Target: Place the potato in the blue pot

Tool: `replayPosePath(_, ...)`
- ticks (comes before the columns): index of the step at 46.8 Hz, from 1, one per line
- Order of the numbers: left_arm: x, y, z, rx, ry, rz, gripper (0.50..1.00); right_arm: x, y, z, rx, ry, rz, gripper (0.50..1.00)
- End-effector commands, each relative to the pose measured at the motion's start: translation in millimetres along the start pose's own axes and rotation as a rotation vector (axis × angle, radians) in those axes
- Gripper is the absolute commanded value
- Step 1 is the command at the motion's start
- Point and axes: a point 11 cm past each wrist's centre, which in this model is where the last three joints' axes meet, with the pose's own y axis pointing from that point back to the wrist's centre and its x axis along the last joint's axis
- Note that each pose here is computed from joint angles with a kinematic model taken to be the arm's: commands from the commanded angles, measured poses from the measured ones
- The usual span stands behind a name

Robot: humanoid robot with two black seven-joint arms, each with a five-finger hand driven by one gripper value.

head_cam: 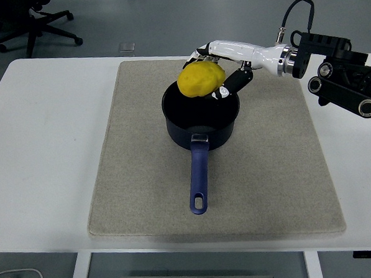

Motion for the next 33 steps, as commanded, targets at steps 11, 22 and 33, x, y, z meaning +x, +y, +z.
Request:
replayPosePath(11,0,0,-1,0.001,0.000,0.000,0.994,-7.2,0.5,3.1,-0.006,-0.006,-0.015,0.924)
replayPosePath(22,0,0,0,-0.001,0.000,0.000,0.994,-14.3,2.0,7.7,-0.014,-0.018,-0.023,0.924)
replayPosePath(33,0,0,0,-0.001,0.000,0.000,0.994,-11.3,4.5,9.3,-0.018,-0.018,-0.016,0.924)
